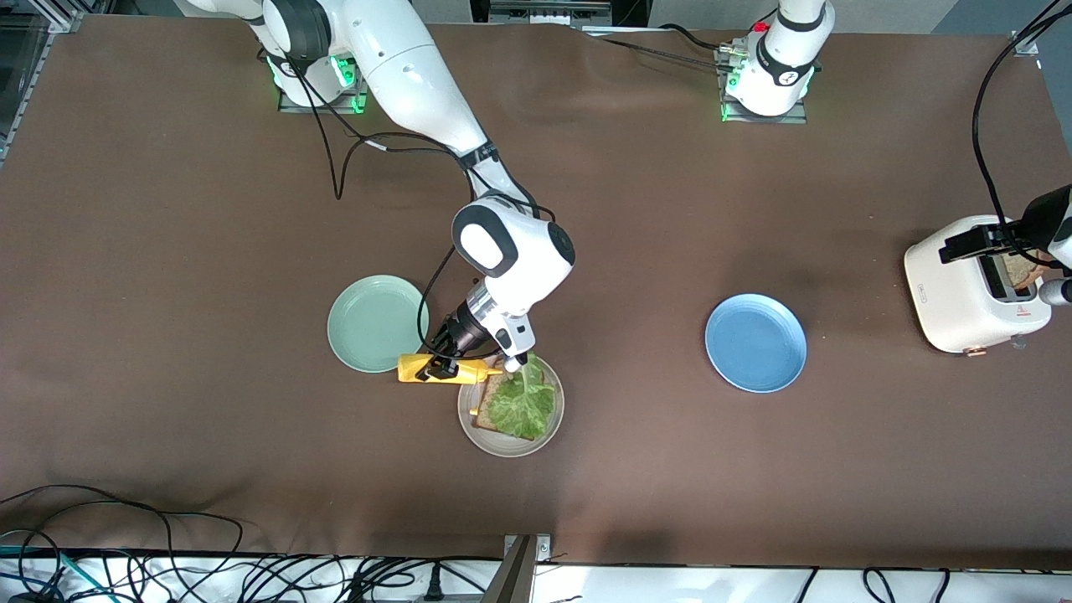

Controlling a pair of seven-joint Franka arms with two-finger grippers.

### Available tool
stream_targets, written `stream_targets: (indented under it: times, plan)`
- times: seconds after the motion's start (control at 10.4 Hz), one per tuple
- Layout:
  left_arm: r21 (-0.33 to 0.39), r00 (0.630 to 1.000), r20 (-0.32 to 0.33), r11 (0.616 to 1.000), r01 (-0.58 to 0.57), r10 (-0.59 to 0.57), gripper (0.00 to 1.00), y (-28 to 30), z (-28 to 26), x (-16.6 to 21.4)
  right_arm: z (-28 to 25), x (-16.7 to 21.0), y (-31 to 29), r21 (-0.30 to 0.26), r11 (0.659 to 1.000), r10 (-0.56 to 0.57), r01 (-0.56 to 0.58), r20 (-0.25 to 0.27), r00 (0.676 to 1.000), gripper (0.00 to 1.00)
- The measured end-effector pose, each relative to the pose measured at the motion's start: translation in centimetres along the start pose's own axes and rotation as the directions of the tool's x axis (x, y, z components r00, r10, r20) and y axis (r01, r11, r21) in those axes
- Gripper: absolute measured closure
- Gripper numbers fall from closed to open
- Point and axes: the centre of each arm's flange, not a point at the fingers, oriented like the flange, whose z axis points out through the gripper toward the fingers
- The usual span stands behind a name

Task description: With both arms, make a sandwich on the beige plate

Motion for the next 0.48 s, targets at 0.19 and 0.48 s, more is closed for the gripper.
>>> stream_targets:
  times: [0.19, 0.48]
  plan:
    - [0.000, 1.000, 0.000, 1.000, 0.000, 0.000, 0.00, 0.0, 0.0, 0.0, 0.4, -0.3, 0.4, -0.001, 1.000, 0.010, -0.010, -0.003, 1.000, 0.77]
    - [0.000, 1.000, 0.000, 1.000, 0.000, 0.000, 0.00, 0.0, 0.0, 0.0, 3.9, -0.7, 1.0, 0.067, 0.997, 0.033, -0.030, -0.045, 0.998, 0.77]
